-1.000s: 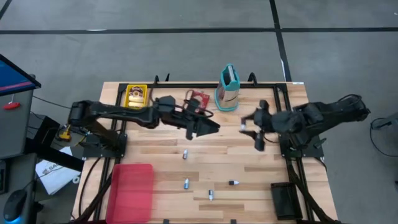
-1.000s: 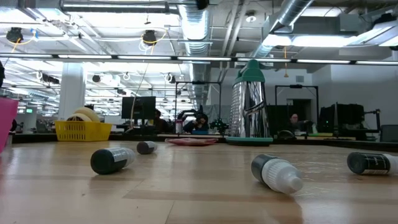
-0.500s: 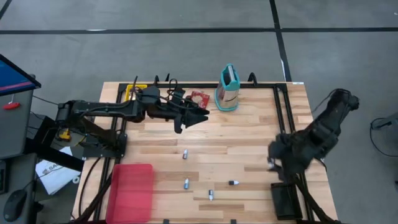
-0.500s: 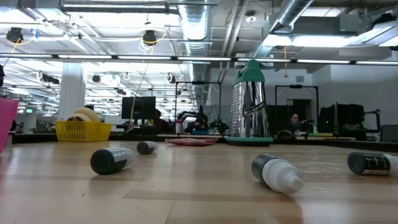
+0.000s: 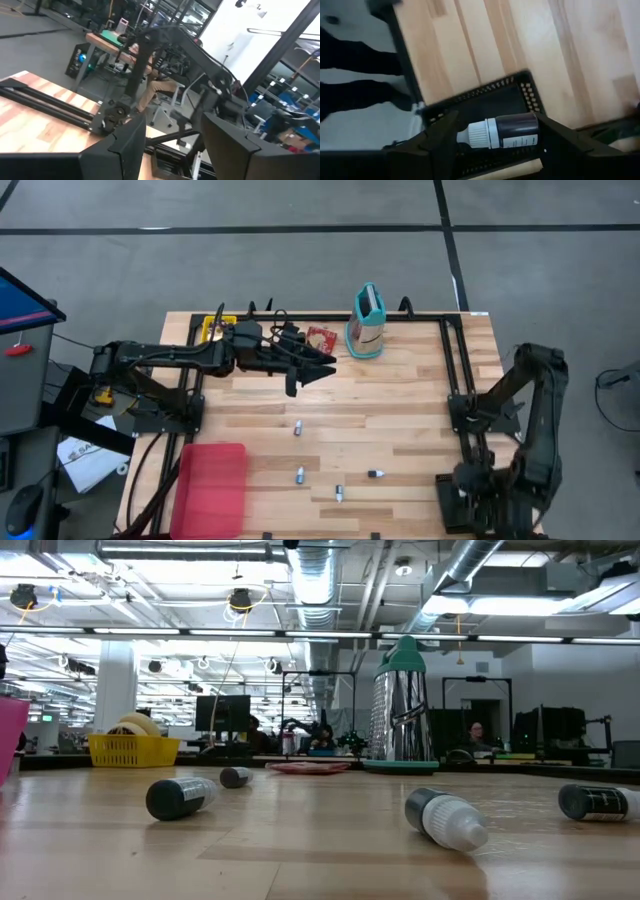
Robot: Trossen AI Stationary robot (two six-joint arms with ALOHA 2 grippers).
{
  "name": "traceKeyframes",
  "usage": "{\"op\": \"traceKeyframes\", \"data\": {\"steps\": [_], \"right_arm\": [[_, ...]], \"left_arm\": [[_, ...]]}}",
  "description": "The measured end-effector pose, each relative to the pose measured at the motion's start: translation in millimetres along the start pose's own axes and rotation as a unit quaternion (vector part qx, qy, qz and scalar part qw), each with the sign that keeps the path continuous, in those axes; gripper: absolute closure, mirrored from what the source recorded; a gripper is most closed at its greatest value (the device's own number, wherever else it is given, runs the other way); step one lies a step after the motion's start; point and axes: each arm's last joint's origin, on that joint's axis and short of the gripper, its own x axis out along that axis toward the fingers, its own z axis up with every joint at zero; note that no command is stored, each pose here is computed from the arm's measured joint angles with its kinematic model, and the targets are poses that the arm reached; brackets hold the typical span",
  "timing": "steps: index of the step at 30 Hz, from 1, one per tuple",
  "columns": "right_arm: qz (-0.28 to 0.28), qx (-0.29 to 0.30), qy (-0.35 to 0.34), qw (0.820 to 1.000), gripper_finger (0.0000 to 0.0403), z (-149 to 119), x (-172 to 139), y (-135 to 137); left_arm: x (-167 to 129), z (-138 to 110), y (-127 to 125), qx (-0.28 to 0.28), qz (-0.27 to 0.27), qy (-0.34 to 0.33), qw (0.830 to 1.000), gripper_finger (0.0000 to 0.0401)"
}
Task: Pick & Place Food Item
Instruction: Put the top red food coloring bottle into the black basket, then put the black food coloring bottle into the black basket
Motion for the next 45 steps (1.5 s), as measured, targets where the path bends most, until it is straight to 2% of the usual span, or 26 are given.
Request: {"op": "traceKeyframes", "data": {"steps": [6, 11, 18, 22, 27, 37, 41, 45], "right_arm": [[-0.027, 0.009, 0.001, 1.0, 0.0177, -25, 32, 25], [-0.049, 0.031, 0.001, 0.998, 0.0177, -33, 53, 35], [-0.087, 0.028, 0.019, 0.996, 0.0177, -40, 73, 41], [-0.099, 0.053, 0.033, 0.993, 0.017, -45, 78, 38], [-0.094, 0.07, 0.031, 0.993, 0.0155, -45, 74, 36], [-0.092, 0.072, 0.04, 0.992, 0.0153, -44, 69, 34], [-0.065, 0.066, 0.037, 0.995, 0.0152, -29, 50, 28], [-0.05, 0.081, -0.031, 0.995, 0.0152, -6, 20, 6]], "left_arm": [[0, 0, 0, -0.005, 0.006, -0.004, 1.0, 0.0215], [0, 0, 0, -0.012, 0.008, -0.006, 1.0, 0.0215], [0, 0, 0, -0.013, 0.007, -0.006, 1.0, 0.0215], [0, -1, -2, -0.014, 0.003, -0.004, 1.0, 0.0215], [1, -3, -7, -0.016, 0.004, -0.004, 1.0, 0.0215], [1, -6, -10, -0.014, 0.002, -0.003, 1.0, 0.0215], [1, -7, -10, -0.01, 0.009, 0.002, 1.0, 0.0215], [0, -16, -4, -0.009, 0.045, 0.046, 0.998, 0.0215]]}}
